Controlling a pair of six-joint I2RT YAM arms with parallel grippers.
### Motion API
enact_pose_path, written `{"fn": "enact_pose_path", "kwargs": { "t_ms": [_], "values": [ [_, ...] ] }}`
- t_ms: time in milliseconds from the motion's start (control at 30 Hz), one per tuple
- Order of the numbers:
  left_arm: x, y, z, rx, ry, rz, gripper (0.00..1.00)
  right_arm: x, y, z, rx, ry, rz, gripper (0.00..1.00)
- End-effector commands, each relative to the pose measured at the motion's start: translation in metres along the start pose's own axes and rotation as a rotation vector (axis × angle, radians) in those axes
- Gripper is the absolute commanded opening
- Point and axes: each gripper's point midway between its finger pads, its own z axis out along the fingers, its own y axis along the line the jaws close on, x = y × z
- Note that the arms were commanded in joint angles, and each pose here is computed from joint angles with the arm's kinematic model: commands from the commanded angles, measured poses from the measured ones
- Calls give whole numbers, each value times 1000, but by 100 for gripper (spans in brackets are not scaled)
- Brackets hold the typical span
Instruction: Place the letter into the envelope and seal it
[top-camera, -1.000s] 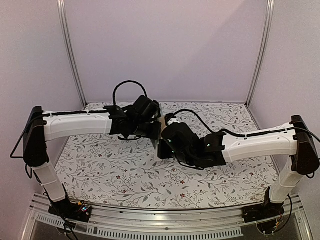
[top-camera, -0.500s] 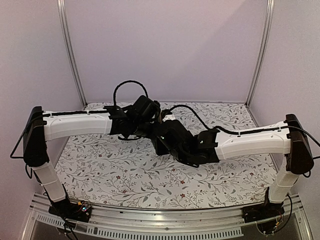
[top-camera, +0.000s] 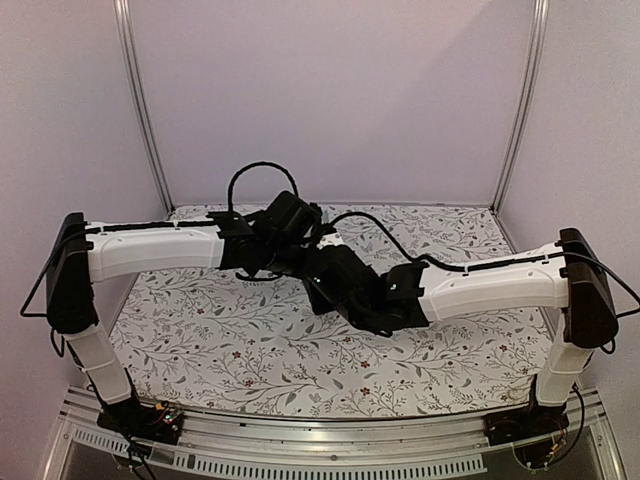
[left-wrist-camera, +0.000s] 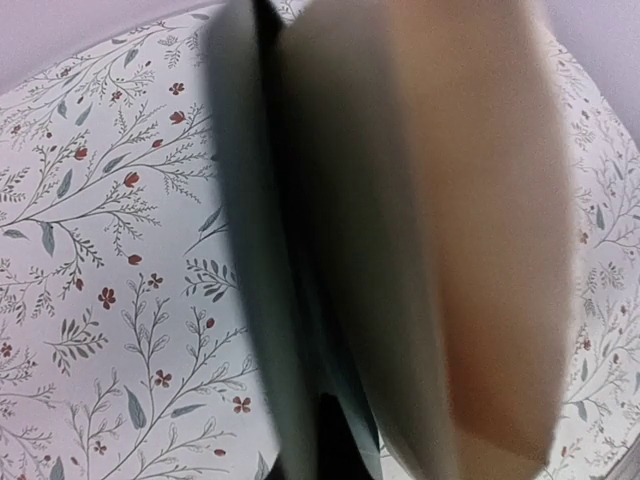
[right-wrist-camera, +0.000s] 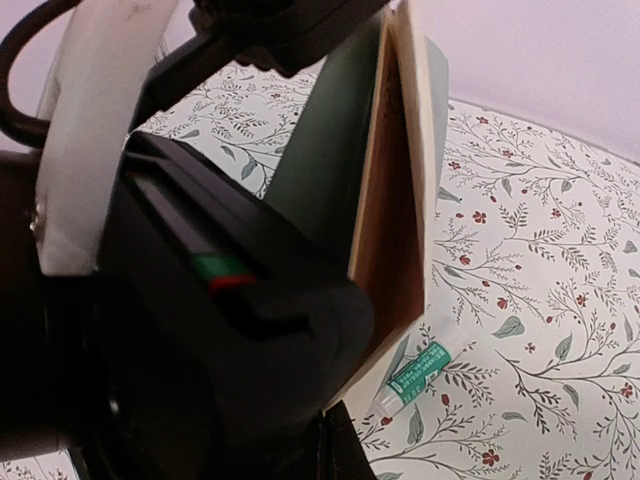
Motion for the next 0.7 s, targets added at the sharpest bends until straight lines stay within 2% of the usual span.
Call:
{"fn": "enact_pose_path", "kwargs": {
  "t_ms": [0, 200, 667],
  "values": [
    [-6, -20, -13, 85, -3, 28, 0, -5, -7, 7, 23, -50, -6, 0],
    [-9, -22, -14, 95, -6, 30, 0, -4, -9, 9, 23, -88, -10, 0],
    [-13, -28, -24, 145, -18, 25, 0, 33, -9, 35, 79, -23, -56, 0]
  ]
}}
